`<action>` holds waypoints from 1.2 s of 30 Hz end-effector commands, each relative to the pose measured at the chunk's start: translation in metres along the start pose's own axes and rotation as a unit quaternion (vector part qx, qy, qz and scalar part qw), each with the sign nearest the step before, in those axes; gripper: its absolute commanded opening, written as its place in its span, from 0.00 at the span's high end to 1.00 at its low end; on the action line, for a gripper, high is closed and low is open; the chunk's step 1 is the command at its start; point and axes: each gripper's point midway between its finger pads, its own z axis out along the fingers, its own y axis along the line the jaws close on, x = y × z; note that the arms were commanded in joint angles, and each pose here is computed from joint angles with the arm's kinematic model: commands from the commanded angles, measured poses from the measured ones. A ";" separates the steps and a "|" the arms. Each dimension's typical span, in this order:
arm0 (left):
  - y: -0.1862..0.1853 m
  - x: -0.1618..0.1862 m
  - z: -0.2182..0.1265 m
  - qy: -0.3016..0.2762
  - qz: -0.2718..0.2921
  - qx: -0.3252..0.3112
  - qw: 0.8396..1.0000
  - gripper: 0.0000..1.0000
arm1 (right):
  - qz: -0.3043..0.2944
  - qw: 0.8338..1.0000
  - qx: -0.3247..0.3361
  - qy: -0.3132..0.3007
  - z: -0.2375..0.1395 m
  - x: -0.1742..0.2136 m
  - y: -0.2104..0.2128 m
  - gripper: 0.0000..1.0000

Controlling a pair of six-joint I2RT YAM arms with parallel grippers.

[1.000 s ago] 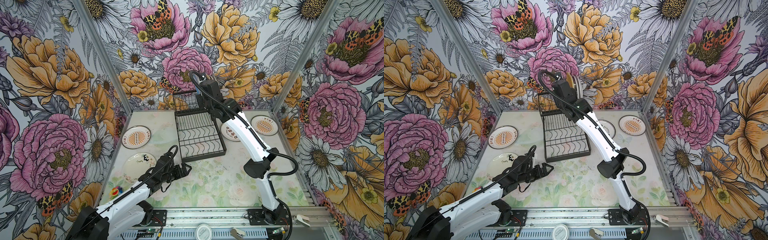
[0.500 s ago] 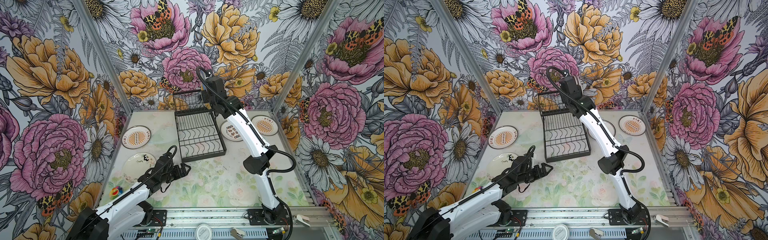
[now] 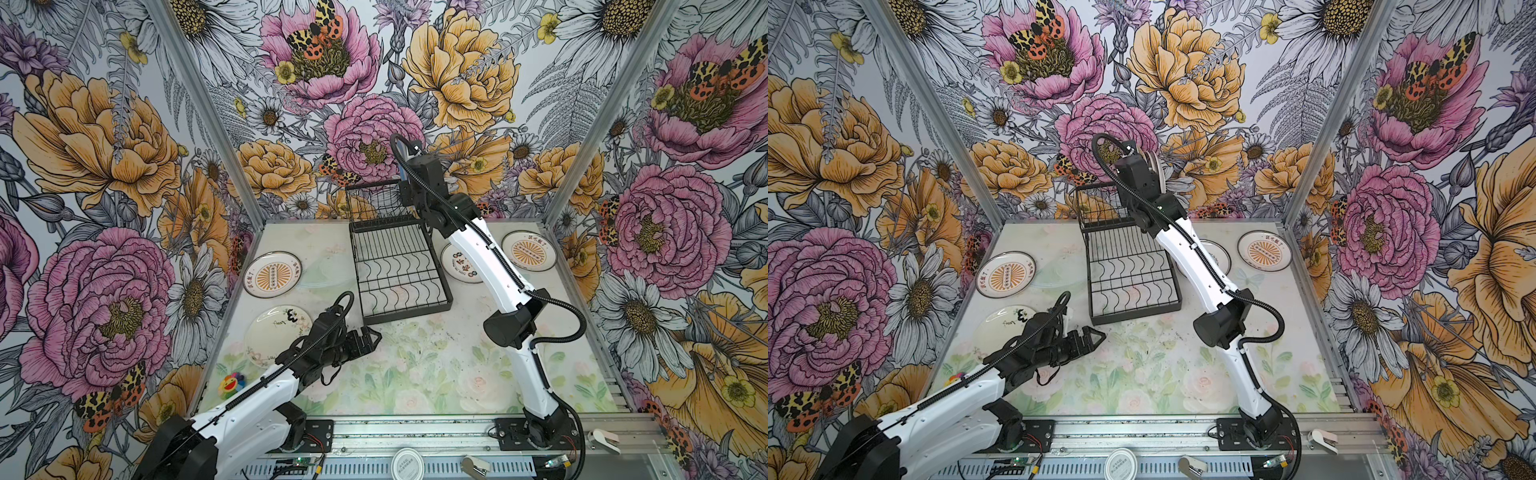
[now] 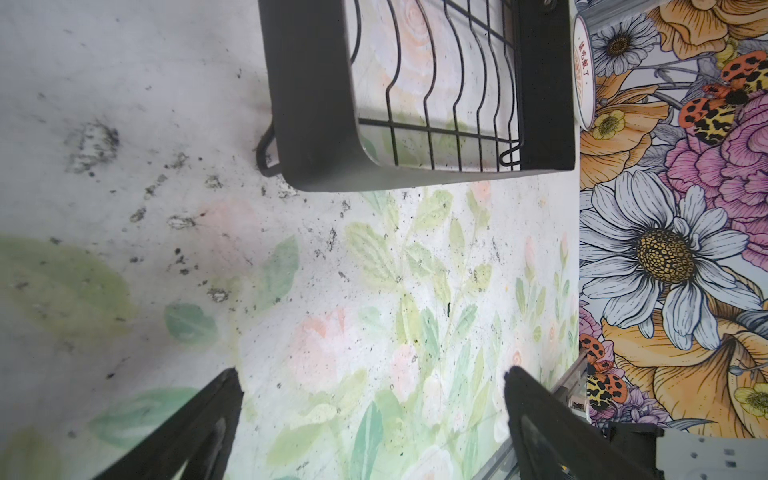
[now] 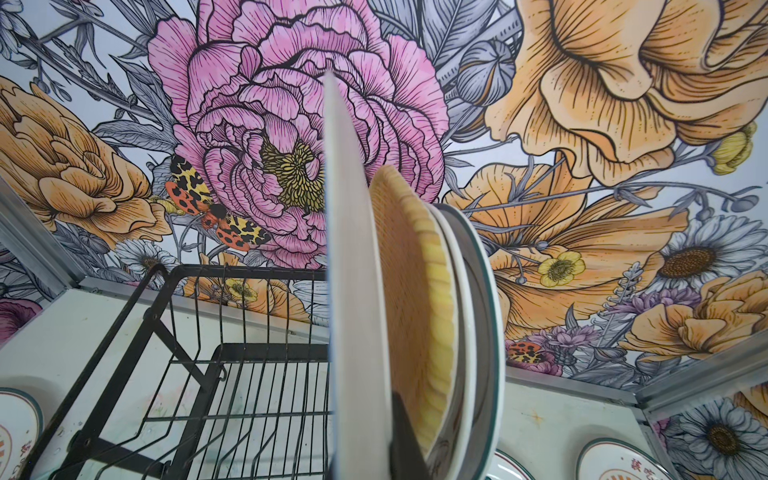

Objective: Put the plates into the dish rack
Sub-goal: 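Carry the upright striped plate over the rack and lower it into a slot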

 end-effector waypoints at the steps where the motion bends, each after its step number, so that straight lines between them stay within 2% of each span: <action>1: 0.006 -0.003 -0.002 -0.011 -0.009 -0.010 1.000 0.01 | 0.028 0.999 -0.006 -0.022 0.008 -0.008 0.004 1.00; 15: 0.009 -0.002 -0.002 -0.010 -0.014 -0.015 1.000 0.01 | 0.036 0.999 0.008 -0.002 0.028 0.012 0.002 1.00; 24: 0.011 -0.001 0.000 -0.009 -0.017 -0.016 1.000 0.01 | 0.046 0.999 0.025 -0.011 0.024 0.005 -0.006 1.00; 36: 0.012 0.000 -0.001 -0.010 -0.017 -0.016 1.000 0.01 | 0.046 0.999 0.021 0.013 0.038 0.026 -0.002 1.00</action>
